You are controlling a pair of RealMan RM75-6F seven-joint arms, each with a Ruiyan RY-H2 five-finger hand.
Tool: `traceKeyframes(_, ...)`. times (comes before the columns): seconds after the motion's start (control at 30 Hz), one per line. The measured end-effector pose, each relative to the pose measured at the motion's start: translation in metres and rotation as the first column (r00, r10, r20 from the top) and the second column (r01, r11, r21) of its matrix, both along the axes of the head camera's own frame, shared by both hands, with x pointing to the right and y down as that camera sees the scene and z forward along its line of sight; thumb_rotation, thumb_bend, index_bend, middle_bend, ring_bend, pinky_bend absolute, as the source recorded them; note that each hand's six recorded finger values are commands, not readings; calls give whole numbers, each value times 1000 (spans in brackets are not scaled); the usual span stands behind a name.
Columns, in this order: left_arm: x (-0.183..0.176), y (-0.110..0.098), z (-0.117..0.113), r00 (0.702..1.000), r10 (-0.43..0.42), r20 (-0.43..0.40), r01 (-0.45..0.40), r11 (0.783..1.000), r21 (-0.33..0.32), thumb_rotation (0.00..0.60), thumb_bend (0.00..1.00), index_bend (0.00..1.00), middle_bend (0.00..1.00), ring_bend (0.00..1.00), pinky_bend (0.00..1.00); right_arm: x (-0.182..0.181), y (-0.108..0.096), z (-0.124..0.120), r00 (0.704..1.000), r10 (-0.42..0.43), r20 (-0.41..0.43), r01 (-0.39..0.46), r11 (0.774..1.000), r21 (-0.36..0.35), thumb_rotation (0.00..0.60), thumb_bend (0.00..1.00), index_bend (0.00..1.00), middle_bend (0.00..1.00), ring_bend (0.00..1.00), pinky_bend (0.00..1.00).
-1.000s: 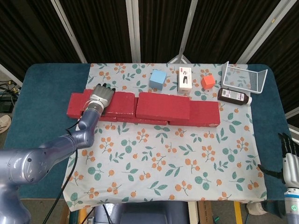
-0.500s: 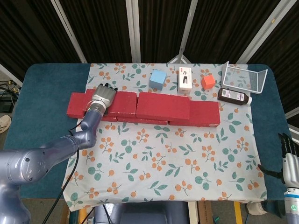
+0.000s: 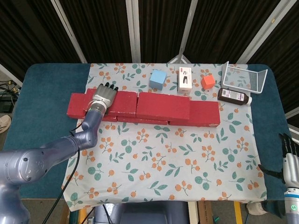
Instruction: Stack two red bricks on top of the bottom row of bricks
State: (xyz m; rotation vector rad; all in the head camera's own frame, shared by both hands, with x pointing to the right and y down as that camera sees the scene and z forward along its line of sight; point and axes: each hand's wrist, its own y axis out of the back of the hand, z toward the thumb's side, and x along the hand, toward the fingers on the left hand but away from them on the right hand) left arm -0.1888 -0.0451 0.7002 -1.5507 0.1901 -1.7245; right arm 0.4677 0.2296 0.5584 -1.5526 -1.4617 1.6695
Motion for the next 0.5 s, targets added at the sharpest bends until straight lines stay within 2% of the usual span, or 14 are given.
traceKeyframes(0.33, -1, 1, -3, 1000, -10, 13, 10, 1000, -2, 600, 0, 2, 17, 0, 171, 0, 0, 0, 1000, -1, -2, 1, 1000, -2, 600, 129, 0, 9, 0, 0)
traceKeyframes(0.5, -2, 3, -7, 1000, -21, 19, 21, 1000, -15, 600, 0, 0, 18, 13, 229, 0, 0, 0, 1000, 0, -5, 0, 1000, -3, 600, 129, 0, 9, 0, 0)
